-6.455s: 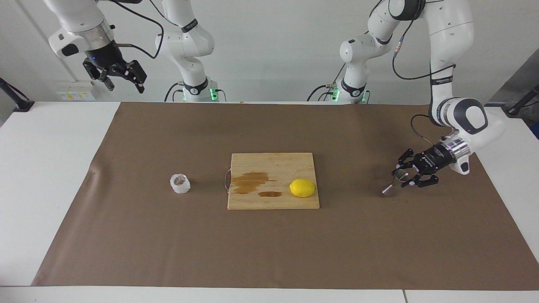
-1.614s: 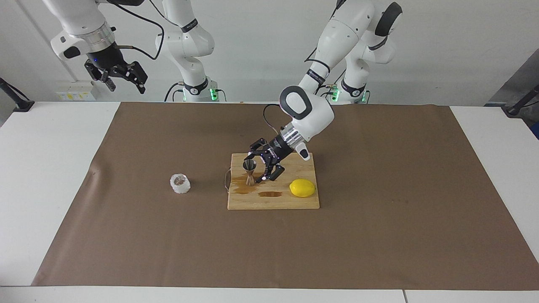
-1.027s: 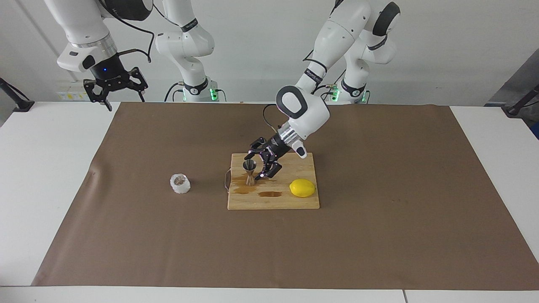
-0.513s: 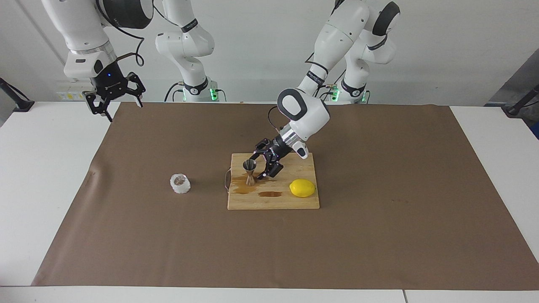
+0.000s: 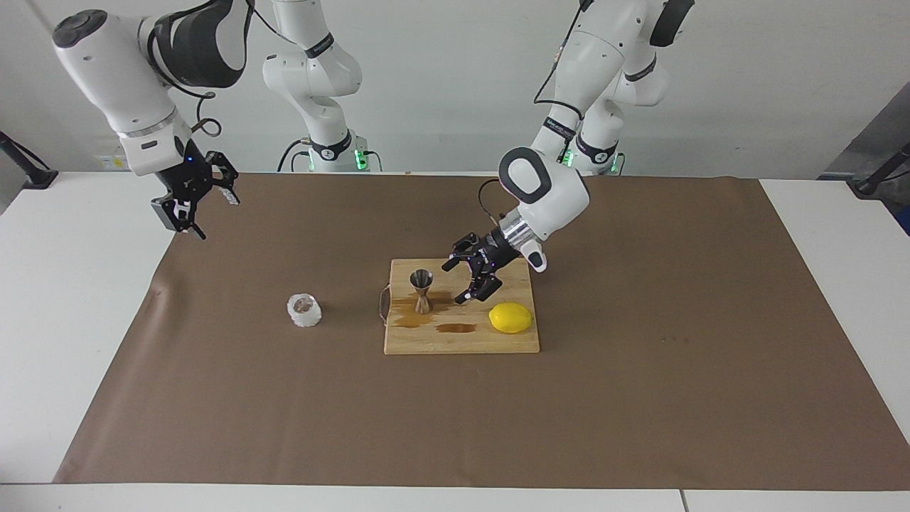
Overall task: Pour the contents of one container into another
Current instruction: 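Withdraw the left gripper while the right gripper reaches the white cup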
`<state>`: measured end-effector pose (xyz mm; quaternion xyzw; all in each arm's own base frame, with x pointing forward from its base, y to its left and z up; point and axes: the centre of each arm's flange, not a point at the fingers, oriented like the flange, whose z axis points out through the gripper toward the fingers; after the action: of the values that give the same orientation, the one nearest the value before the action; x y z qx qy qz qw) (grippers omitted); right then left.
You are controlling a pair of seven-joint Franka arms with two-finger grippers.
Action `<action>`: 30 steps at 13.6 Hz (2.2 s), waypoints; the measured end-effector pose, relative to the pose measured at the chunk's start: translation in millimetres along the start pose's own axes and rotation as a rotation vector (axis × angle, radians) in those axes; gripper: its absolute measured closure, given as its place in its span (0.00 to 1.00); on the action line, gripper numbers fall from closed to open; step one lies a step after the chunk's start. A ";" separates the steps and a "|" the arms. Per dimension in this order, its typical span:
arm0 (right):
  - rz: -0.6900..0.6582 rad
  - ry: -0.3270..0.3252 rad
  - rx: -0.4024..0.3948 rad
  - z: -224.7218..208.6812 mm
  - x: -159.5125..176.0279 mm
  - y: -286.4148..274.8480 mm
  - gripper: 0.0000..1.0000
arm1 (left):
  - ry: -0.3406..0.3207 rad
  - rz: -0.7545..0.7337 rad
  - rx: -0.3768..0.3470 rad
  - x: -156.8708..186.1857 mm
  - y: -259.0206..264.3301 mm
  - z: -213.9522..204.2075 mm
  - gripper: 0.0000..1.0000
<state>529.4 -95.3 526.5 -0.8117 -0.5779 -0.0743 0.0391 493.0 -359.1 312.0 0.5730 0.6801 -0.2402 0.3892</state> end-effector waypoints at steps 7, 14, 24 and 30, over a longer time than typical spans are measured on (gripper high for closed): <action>-0.067 0.204 0.054 112.2 -32.8 48.5 0.00 | -0.002 0.122 0.102 1.2 23.7 -40.2 0.00; -0.030 0.482 0.142 212.3 -23.3 53.5 0.00 | 0.170 0.256 0.248 -10.0 52.3 -91.6 0.00; -0.093 0.586 0.170 257.3 -8.7 45.4 0.00 | 0.560 0.668 0.423 -26.1 84.0 -173.5 0.00; -0.124 0.572 0.173 276.0 -7.7 32.6 0.00 | 0.570 0.933 0.458 -18.9 114.8 -252.4 0.00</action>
<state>578.5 -71.9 253.8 -0.7147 -0.5961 -0.2527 0.2646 540.5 -149.1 487.7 0.9228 0.3647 -0.0208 0.1222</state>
